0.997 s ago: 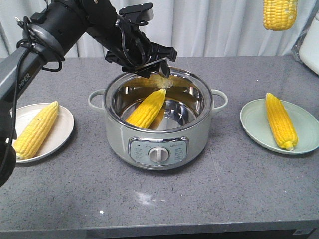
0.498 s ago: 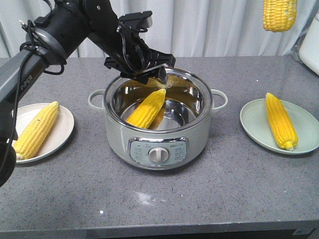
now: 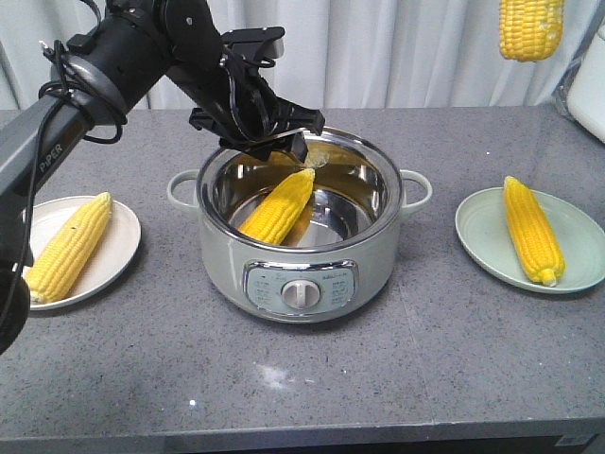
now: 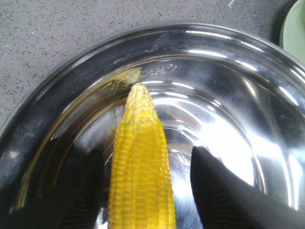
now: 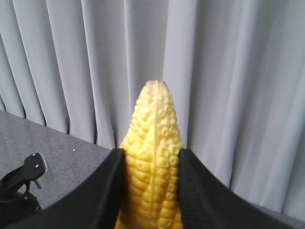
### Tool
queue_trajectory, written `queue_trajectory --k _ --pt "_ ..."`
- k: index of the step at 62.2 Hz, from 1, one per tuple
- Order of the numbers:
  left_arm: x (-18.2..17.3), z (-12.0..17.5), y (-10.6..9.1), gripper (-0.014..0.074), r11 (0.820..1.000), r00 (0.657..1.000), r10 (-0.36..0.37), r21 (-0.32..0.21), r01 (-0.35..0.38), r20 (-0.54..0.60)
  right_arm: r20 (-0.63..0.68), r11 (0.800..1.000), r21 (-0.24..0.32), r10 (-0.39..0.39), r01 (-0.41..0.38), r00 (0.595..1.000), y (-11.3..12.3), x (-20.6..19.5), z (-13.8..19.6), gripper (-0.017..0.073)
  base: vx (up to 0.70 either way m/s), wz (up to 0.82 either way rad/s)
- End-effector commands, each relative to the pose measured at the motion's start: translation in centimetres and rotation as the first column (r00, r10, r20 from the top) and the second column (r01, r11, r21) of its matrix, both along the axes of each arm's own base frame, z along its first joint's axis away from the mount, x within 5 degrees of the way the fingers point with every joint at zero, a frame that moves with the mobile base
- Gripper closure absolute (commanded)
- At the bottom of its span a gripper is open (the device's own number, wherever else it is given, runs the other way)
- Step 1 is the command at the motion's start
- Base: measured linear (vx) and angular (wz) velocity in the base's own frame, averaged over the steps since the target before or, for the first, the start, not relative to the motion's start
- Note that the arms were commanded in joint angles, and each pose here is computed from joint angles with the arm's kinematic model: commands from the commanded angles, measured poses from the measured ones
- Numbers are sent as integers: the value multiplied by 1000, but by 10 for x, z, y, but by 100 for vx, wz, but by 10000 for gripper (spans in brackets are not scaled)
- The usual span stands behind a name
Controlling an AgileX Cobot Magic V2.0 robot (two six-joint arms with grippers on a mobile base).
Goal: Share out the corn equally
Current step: 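Lower the left gripper into the pot onto the last cob's tip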
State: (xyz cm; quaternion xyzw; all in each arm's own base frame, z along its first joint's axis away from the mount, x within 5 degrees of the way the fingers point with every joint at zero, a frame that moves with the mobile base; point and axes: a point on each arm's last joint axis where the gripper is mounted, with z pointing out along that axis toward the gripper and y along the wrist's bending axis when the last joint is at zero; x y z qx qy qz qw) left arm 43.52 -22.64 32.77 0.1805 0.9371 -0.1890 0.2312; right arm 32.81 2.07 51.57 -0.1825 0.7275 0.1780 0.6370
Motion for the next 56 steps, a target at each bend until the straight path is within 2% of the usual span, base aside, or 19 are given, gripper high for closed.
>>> queue_trajectory --k 1,14,24,33,56 --pt "-16 39 1 196 997 998 -10 -81 16 69 99 999 40 -32 29 995 -2 -14 24 566 0 0" --pt "-17 39 -1 196 996 998 -15 -86 21 66 97 999 43 -33 29 995 -2 -14 24 566 0 0" --pt "-22 39 -11 196 996 997 -38 -83 44 68 96 999 43 -32 28 995 -2 -15 24 566 0 0" --pt "-22 38 -11 195 999 995 -33 -26 35 94 92 999 47 -31 27 995 -2 -15 23 566 0 0" --pt "-22 38 -12 142 999 996 -29 -35 32 88 87 998 50 -30 26 996 -2 -15 23 566 0 0"
